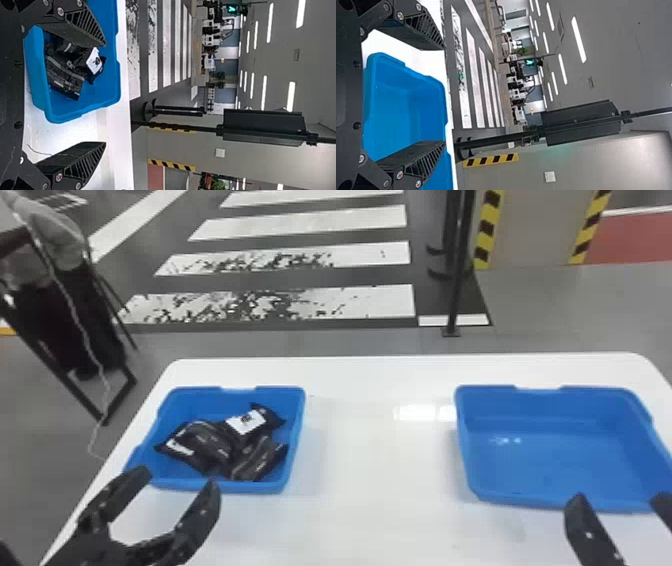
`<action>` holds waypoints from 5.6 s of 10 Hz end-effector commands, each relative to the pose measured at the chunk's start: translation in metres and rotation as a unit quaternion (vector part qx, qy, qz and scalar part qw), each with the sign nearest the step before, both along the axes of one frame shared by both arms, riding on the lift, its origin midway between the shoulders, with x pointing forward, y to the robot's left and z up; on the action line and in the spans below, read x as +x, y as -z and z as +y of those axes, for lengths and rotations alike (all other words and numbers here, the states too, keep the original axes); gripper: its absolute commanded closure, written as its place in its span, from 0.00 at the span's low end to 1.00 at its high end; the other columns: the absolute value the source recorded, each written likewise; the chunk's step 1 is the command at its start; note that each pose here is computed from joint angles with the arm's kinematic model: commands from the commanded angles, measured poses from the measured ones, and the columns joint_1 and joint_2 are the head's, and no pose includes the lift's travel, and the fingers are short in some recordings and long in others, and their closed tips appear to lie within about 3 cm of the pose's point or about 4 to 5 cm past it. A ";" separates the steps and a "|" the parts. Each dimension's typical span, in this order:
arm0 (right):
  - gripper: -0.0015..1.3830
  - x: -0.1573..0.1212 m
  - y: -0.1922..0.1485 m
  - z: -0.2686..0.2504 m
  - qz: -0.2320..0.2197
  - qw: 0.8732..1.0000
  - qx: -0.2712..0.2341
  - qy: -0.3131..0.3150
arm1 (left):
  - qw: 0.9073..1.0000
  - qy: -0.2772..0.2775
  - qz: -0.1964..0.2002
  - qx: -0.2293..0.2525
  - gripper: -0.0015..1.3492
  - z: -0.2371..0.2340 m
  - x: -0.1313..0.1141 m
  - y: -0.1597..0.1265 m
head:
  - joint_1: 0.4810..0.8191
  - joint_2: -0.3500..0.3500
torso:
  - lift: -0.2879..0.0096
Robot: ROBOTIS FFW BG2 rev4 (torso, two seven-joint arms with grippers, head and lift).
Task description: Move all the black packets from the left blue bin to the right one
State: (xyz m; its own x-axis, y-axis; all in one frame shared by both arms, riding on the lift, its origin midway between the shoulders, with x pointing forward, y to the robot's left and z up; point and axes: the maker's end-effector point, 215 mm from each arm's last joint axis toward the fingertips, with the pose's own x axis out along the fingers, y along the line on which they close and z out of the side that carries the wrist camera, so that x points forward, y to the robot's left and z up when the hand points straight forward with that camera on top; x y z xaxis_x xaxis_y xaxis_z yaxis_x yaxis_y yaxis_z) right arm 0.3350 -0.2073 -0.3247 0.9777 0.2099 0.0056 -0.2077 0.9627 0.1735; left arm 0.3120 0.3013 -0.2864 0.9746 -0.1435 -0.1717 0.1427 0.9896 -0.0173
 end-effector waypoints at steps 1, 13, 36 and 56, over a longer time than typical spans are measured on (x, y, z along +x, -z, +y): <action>0.14 0.000 -0.002 0.000 -0.001 1.000 -0.001 0.001 | 1.000 -0.001 0.000 -0.002 0.12 0.000 0.000 0.000 | 0.63 0.74 | 0.50; 0.14 -0.003 0.008 -0.003 0.012 1.000 0.011 0.006 | 0.998 -0.010 0.049 -0.038 0.12 0.005 0.025 0.034 | 0.63 0.75 | 0.50; 0.14 -0.002 0.020 -0.001 0.024 0.999 0.030 0.007 | 0.916 0.001 0.395 -0.067 0.21 0.010 0.161 0.194 | 0.63 0.72 | 0.50; 0.14 0.039 0.001 0.105 0.068 0.969 0.137 -0.193 | 0.942 0.237 0.229 -0.061 0.90 -0.170 0.075 0.049 | 0.63 0.57 | 0.50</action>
State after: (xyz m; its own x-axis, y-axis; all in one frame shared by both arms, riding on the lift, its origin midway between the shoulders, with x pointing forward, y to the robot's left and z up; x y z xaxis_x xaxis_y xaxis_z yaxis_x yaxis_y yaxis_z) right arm 0.3694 -0.1090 -0.3284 0.8329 0.5532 -0.0146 -0.4880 0.7468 0.4519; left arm 0.3886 0.1408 -0.3364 0.6358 -0.5727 -0.5175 0.5022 0.8161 -0.2861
